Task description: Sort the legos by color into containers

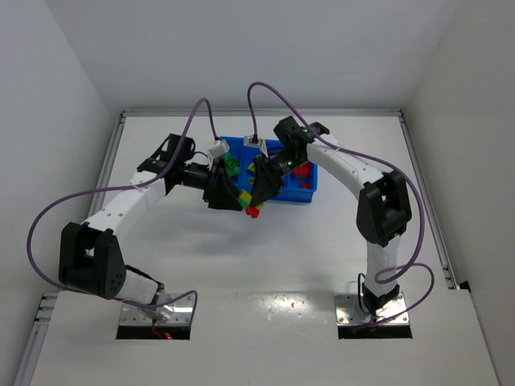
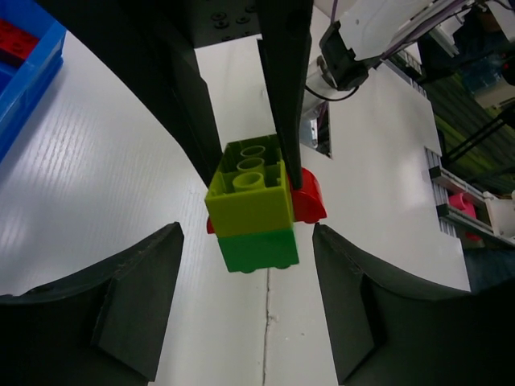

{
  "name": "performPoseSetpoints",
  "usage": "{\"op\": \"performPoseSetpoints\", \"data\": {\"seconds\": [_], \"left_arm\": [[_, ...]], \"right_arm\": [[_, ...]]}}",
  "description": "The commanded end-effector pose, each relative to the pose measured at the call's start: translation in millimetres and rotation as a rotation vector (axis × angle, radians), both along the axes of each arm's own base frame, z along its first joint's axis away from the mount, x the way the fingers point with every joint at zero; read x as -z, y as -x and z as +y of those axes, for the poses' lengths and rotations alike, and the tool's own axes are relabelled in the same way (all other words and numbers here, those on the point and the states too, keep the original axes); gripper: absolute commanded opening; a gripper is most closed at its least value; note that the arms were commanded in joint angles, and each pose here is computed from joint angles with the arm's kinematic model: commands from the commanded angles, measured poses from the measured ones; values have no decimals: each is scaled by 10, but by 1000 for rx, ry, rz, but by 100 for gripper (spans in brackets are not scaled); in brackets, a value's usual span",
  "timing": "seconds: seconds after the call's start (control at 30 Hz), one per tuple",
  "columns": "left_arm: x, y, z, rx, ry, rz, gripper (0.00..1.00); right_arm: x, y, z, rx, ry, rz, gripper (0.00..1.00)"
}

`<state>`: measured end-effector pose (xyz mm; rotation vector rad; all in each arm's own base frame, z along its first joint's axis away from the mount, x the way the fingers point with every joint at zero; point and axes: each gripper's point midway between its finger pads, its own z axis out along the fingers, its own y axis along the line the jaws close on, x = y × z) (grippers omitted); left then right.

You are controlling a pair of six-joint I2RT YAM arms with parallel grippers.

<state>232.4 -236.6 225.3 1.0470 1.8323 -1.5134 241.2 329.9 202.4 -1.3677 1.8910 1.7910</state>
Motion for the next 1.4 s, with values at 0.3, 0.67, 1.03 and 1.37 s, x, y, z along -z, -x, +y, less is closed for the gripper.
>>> {"op": "performPoseSetpoints", "data": {"seconds": [0.3, 0.67, 1.03, 1.37], "left_arm": [[-115, -65, -45, 15, 21, -62, 23], [208, 162, -24, 9, -55, -76, 21], [122, -479, 55, -253, -253, -295, 20], [278, -1821, 450, -786, -543, -341, 27]], "right_arm": [[-168, -22, 74, -22, -51, -75, 10], [-501, -658, -348, 155, -78, -208, 8], [-421, -657, -1002, 336, -47, -208, 8], [-299, -438, -1319, 512, 42, -307, 8]]}}
